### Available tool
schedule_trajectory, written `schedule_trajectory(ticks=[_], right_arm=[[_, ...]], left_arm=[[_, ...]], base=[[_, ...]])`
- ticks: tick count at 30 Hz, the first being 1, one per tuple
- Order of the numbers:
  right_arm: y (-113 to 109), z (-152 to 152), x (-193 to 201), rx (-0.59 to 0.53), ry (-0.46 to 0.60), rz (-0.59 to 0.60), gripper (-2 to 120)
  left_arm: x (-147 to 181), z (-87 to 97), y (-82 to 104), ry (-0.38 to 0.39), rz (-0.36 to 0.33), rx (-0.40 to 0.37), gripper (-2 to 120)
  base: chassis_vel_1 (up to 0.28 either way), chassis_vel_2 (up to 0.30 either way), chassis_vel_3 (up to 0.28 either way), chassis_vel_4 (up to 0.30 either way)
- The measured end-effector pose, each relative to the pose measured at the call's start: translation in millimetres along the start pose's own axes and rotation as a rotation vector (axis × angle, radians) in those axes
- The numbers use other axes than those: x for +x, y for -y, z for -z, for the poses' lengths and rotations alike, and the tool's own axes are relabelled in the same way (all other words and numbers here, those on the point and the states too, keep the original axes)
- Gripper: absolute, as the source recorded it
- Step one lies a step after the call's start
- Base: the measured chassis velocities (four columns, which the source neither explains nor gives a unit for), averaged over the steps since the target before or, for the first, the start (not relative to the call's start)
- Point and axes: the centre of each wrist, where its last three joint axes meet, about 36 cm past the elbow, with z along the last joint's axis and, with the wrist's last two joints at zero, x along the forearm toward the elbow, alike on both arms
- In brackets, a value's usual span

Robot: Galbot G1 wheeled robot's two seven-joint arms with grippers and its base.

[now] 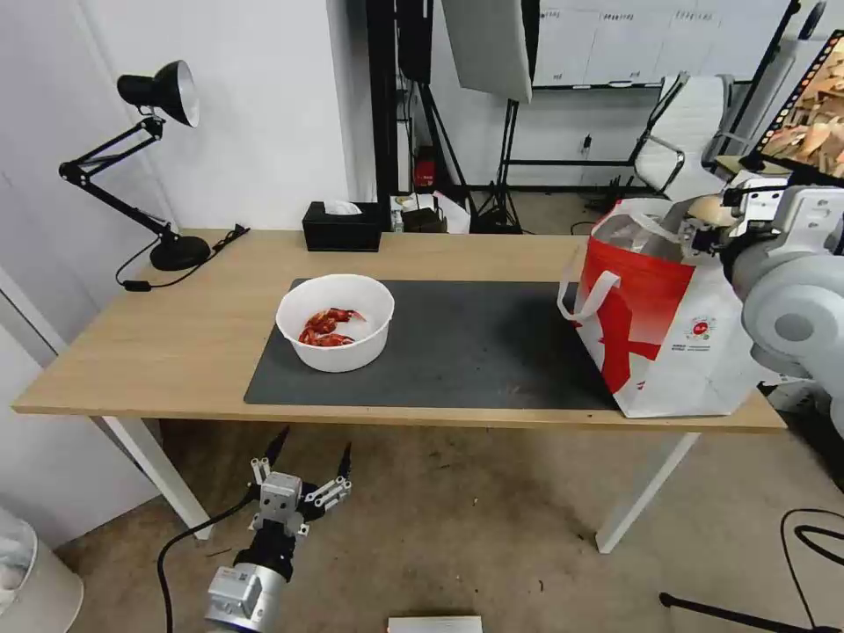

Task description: Pick up the trash from the table and place it into the takeout bag.

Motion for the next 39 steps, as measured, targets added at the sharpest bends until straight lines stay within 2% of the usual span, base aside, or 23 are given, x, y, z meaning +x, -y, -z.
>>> schedule_trajectory(ticks=[2,3,8,12,15,16,19,20,22,24,25,27,28,29,30,31,32,33,36,38,39], right_arm=[[0.7,0.4,0.2,0.003,0.001,0.000,86],[1.3,1.5,1.5,0.004,0.007,0.004,95],[1.2,1.0,8.2,-0.011,0.031,0.035,100],[-0.7,-3.0,18.6,-0.050,0.080,0.112,100],[-9.4,-17.3,38.2,-0.127,0.222,0.340,100],[-9.4,-17.3,38.2,-0.127,0.222,0.340,100],[-23.8,-34.5,52.8,-0.156,0.282,0.524,100],[-23.8,-34.5,52.8,-0.156,0.282,0.524,100],[-31.6,-49.5,57.0,-0.181,0.314,0.631,100],[-37.0,-76.8,60.3,-0.202,0.367,0.745,100],[-37.0,-76.8,60.3,-0.202,0.367,0.745,100],[-35.4,-113.2,65.9,-0.209,0.406,0.794,100],[-33.7,-133.2,69.9,-0.214,0.401,0.801,100],[-33.7,-133.2,69.9,-0.214,0.401,0.801,100],[-32.2,-147.7,73.0,-0.220,0.393,0.801,100],[-29.8,-164.8,77.1,-0.225,0.385,0.802,100],[-25.1,-195.2,84.5,-0.228,0.370,0.795,100],[-25.1,-195.2,84.5,-0.228,0.370,0.795,100],[-18.3,-240.5,98.5,-0.223,0.321,0.751,100],[-16.7,-250.9,102.8,-0.222,0.305,0.733,100],[-13.7,-276.4,114.5,-0.218,0.262,0.679,100]], left_arm=[[-0.1,0.0,0.5,0.000,0.000,0.001,100],[-0.1,0.2,0.8,0.000,-0.001,0.001,100],[-0.4,3.2,0.6,0.007,-0.002,0.000,100],[-1.1,9.0,-0.3,0.022,-0.002,-0.002,100],[0.3,12.7,-0.6,0.030,0.012,0.004,100],[0.3,12.7,-0.6,0.030,0.012,0.004,100],[7.2,15.8,1.3,0.038,0.040,0.010,100],[7.2,15.8,1.3,0.038,0.040,0.010,100],[10.6,18.9,1.6,0.045,0.062,0.012,100],[13.2,21.1,0.1,0.052,0.084,0.010,100],[13.2,21.1,0.1,0.052,0.084,0.010,100],[13.1,21.6,-0.9,0.054,0.091,0.009,100],[13.1,21.6,-1.0,0.055,0.093,0.010,100],[13.1,21.6,-1.0,0.055,0.093,0.010,100],[13.1,21.6,-1.1,0.055,0.093,0.009,100],[13.2,21.4,-1.2,0.057,0.093,0.009,100],[13.6,20.0,-1.4,0.059,0.092,0.009,100],[13.6,20.0,-1.4,0.059,0.092,0.009,100],[14.0,17.8,-1.9,0.058,0.090,0.009,100],[14.1,17.4,-2.0,0.057,0.090,0.008,100],[14.2,15.6,-1.5,0.054,0.088,0.010,100]], base=[[0.000,0.000,0.000,0.000],[0.000,0.000,0.000,0.000],[0.000,0.000,0.000,0.000],[0.000,0.000,0.000,0.000],[0.000,0.000,0.000,0.000],[0.000,0.000,0.000,0.000],[0.000,0.000,0.000,0.000],[0.000,0.000,0.000,0.000],[0.000,0.000,0.000,0.000],[0.000,0.000,0.000,0.000],[0.000,0.000,0.000,0.000],[0.000,0.000,0.000,0.000],[0.000,0.000,0.000,0.000],[0.000,0.000,0.000,0.000],[0.000,0.000,0.000,0.000],[0.000,0.000,0.000,0.000],[0.000,0.000,0.000,0.000],[0.000,0.000,0.000,0.000],[0.000,0.000,0.000,0.000],[0.000,0.000,0.000,0.000],[0.000,0.000,0.000,0.000]])
